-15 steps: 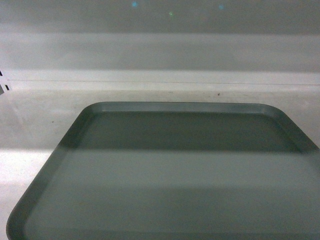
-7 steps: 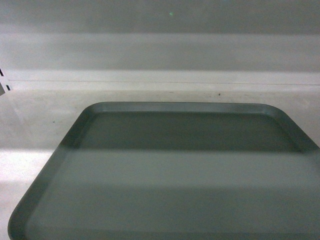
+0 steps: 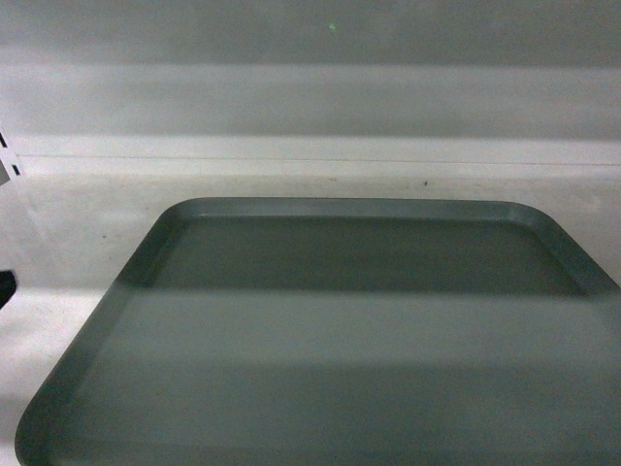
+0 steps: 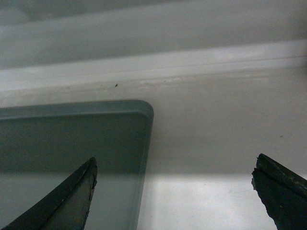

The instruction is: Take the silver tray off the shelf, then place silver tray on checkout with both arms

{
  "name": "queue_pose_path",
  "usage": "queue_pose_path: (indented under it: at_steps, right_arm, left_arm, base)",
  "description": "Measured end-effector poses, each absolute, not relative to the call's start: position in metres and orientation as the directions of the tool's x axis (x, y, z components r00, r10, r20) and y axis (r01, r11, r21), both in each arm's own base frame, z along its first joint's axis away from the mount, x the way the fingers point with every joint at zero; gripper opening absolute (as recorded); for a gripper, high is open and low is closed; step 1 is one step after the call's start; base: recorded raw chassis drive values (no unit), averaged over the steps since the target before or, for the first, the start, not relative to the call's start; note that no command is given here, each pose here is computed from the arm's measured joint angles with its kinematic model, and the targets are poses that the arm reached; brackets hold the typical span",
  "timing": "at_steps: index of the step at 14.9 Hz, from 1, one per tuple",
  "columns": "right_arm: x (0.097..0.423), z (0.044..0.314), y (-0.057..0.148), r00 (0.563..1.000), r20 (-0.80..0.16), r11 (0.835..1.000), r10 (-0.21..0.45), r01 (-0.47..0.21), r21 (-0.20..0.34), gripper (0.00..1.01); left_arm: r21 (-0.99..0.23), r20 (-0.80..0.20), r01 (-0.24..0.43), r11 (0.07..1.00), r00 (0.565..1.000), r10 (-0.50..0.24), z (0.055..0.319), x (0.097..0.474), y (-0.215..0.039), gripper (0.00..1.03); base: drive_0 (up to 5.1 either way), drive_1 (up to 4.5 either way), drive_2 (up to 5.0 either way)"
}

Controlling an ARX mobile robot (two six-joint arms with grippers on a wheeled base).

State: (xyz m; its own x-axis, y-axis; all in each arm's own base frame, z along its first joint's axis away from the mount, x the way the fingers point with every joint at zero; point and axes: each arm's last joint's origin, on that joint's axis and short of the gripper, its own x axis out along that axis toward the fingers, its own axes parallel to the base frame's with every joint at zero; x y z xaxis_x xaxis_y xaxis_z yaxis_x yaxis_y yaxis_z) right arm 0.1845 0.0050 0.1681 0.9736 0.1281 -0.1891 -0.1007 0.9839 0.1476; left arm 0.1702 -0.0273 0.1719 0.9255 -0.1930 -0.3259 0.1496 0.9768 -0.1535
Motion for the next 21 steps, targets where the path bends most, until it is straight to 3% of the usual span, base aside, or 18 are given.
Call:
queue_pose_path:
  at_steps: [3, 9, 15, 19, 21]
  right_arm:
    - [0.201, 0.155, 0.008, 0.955, -0.261, 0.982, 0.143, -0.105, 0.154, 0.98]
    - [0.227, 0.148, 0.020, 0.934, -0.313, 0.981, 0.174, -0.134, 0.143, 0.98]
    - [0.244, 0.146, 0.033, 0.910, -0.365, 0.978, 0.197, -0.157, 0.137, 0.98]
    - [0.255, 0.146, 0.037, 0.883, -0.434, 0.982, 0.180, -0.137, 0.129, 0.98]
    - [0.263, 0.134, 0.042, 0.860, -0.479, 0.983, 0.178, -0.130, 0.131, 0.98]
  left_arm:
    - [-0.143, -0.326, 0.184, 0.973, 0.919, -0.222, 0.170, 0.198, -0.036, 0.98]
    - [-0.080, -0.384, 0.224, 0.971, 0.892, -0.237, 0.150, 0.243, -0.048, 0.98]
    - [-0.053, -0.441, 0.258, 0.965, 0.861, -0.255, 0.138, 0.267, -0.059, 0.98]
    - [-0.048, -0.477, 0.265, 0.963, 0.841, -0.255, 0.132, 0.271, -0.064, 0.98]
    - [-0.060, -0.491, 0.254, 0.965, 0.835, -0.250, 0.132, 0.271, -0.065, 0.98]
  base:
    - [0.0, 0.00, 0.0]
    - [0.0, 0.00, 0.0]
    - [0.0, 0.00, 0.0]
    - [0.0, 0.00, 0.0]
    - [0.0, 0.00, 0.0]
